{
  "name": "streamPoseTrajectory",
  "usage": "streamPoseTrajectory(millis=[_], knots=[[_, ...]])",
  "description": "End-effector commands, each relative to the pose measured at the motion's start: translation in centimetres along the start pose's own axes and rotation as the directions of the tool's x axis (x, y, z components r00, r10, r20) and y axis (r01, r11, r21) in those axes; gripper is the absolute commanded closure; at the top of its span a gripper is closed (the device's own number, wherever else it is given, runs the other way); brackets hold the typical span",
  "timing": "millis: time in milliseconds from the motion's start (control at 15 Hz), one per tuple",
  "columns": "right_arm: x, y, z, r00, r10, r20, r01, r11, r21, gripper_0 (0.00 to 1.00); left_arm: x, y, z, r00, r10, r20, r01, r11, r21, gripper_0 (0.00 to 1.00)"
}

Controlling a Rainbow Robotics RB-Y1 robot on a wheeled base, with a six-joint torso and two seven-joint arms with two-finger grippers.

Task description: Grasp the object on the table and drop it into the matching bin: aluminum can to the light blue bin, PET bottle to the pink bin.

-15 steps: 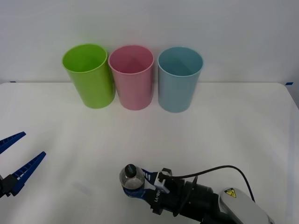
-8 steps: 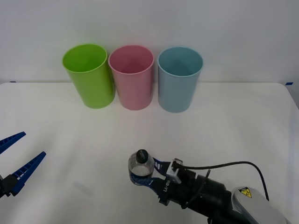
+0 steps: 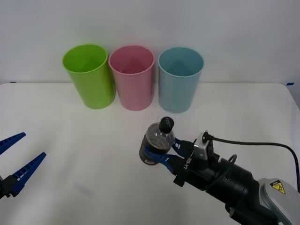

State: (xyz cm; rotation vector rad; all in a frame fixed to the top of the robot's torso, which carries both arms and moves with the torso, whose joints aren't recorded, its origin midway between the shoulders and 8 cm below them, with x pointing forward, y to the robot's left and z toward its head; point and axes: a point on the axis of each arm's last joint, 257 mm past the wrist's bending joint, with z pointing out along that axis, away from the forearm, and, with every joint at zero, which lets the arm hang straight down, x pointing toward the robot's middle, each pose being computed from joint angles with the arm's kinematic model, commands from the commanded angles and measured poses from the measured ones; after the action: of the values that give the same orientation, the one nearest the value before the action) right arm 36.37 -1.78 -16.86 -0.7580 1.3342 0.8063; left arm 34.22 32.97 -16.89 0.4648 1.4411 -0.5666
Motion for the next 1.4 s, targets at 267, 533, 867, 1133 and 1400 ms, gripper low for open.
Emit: streamPoseTrajectory(millis=[267,533,867,1133,1400], knots=[[-7.7,-1.7,0.3,0.995,0.036,0.088,-0.033,0.9990,-0.030,1.00,0.0,0.0,0.0,1.0000,0.000,0.000,0.000,1.0000,0.000,0.00],[-11.2,-3.5,1.5,0.995,0.010,0.104,-0.005,0.9990,-0.045,1.00,0.0,0.0,0.0,1.0000,0.000,0.000,0.000,1.0000,0.000,0.00],[-14.9,-5.9,3.1,0.993,0.014,0.117,-0.009,0.9993,-0.037,1.00,0.0,0.0,0.0,1.0000,0.000,0.000,0.000,1.0000,0.000,0.00],[-16.4,-9.3,5.6,0.993,-0.004,0.115,0.005,0.9999,-0.015,1.00,0.0,0.0,0.0,1.0000,0.000,0.000,0.000,1.0000,0.000,0.00],[-16.8,-13.6,9.6,0.993,-0.022,0.112,0.018,0.9990,0.040,1.00,0.0,0.0,0.0,1.0000,0.000,0.000,0.000,1.0000,0.000,0.00]])
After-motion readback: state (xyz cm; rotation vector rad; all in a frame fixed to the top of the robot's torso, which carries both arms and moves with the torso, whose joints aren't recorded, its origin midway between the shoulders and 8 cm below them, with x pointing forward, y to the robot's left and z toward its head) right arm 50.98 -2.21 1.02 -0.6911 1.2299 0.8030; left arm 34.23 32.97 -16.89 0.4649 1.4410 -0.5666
